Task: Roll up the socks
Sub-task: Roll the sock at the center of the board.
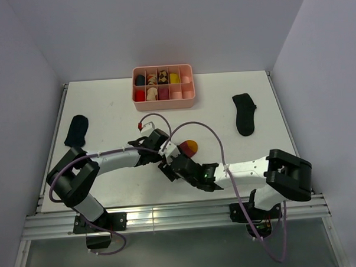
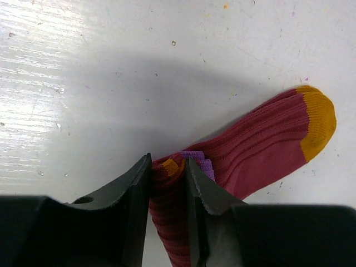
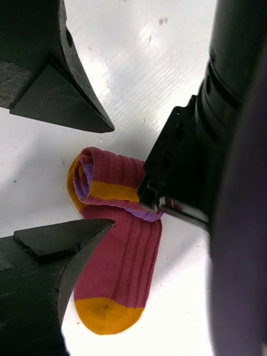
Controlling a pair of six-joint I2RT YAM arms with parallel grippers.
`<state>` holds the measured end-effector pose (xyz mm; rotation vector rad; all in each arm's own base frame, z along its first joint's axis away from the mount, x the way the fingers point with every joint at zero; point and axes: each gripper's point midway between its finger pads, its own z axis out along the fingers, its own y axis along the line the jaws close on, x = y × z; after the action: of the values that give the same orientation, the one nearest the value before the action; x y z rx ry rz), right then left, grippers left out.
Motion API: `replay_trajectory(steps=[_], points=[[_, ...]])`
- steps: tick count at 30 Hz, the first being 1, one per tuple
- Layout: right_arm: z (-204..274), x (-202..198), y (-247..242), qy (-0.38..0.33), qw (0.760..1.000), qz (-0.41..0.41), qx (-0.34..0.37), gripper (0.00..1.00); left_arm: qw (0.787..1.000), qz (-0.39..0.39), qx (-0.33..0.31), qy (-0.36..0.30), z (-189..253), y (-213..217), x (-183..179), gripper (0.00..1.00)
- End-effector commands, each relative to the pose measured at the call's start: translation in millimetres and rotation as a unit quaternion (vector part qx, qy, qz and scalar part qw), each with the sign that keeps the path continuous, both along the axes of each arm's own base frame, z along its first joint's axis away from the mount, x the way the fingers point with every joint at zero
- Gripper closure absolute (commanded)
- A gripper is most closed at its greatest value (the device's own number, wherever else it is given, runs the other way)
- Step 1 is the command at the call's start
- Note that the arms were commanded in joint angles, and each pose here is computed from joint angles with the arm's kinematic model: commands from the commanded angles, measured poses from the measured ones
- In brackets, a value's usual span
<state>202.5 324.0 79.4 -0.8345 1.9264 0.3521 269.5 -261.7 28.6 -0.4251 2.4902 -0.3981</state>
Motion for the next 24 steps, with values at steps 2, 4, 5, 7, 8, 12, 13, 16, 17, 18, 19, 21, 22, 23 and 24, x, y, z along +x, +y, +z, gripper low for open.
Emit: replay_trajectory(steps=[2, 4, 5, 7, 8, 12, 13, 16, 17, 18, 19, 21, 22, 23, 24], points=[[-2.0, 6.4, 13.3, -0.062, 0.996, 0.011, -0.058, 0.30, 0.997, -0.027, 0.054, 0.038, -18.8, 12.5, -18.4, 0.67], [-6.7, 4.9, 17.8, -0.072, 0.995, 0.009, -0.075, 0.31, 0.997, -0.029, 0.054, 0.038, -18.0, 12.2, -18.4, 0.67], [-16.4, 3.6, 18.9, -0.074, 0.993, 0.013, -0.089, 0.31, 0.997, -0.030, 0.053, 0.036, -17.1, 11.2, -17.4, 0.67], [-21.5, -1.0, 25.3, -0.078, 0.992, 0.021, -0.096, 0.31, 0.997, -0.033, 0.051, 0.038, -16.7, 10.2, -18.3, 0.67], [-30.2, -1.3, 24.0, -0.078, 0.990, 0.020, -0.112, 0.31, 0.997, -0.034, 0.051, 0.038, -16.3, 9.4, -17.8, 0.67], [-41.9, -6.2, 26.2, -0.085, 0.987, 0.023, -0.138, 0.33, 0.997, -0.038, 0.054, 0.042, -18.1, 10.0, -19.4, 0.67], [-43.2, -10.6, 27.7, -0.084, 0.987, 0.027, -0.138, 0.33, 0.997, -0.039, 0.054, 0.041, -17.6, 9.7, -19.0, 0.67], [-33.6, -15.4, 26.3, -0.072, 0.992, 0.016, -0.104, 0.32, 0.997, -0.041, 0.055, 0.043, -19.1, 9.0, -19.4, 0.67], [-29.6, -16.5, 25.8, -0.061, 0.995, 0.004, -0.081, 0.32, 0.997, -0.041, 0.055, 0.044, -19.6, 9.4, -19.8, 0.67], [-30.7, -19.2, 19.3, -0.052, 0.996, 0.002, -0.073, 0.31, 0.997, -0.041, 0.054, 0.044, -19.9, 9.2, -19.2, 0.67], [-15.6, -18.9, 18.3, -0.051, 0.998, -0.006, -0.042, 0.31, 0.997, -0.041, 0.055, 0.046, -21.1, 9.5, -20.7, 0.67], [-13.9, -18.8, 3.9, -0.040, 0.999, -0.024, -0.017, 0.29, 0.997, -0.040, 0.055, 0.046, -22.9, 10.4, -21.1, 0.67], [1.2, -17.9, 2.3, -0.043, 0.999, -0.031, 0.014, 0.28, 0.997, -0.039, 0.056, 0.048, -24.4, 11.2, -21.5, 0.67], [4.0, -17.3, -2.1, -0.040, 0.998, -0.039, 0.027, 0.24, 0.996, -0.039, 0.056, 0.049, -24.9, 11.6, -21.9, 0.67], [-0.7, -17.9, -12.2, -0.038, 0.998, -0.047, 0.028, 0.21, 0.996, -0.041, 0.055, 0.049, -25.1, 10.9, -22.4, 0.67]])
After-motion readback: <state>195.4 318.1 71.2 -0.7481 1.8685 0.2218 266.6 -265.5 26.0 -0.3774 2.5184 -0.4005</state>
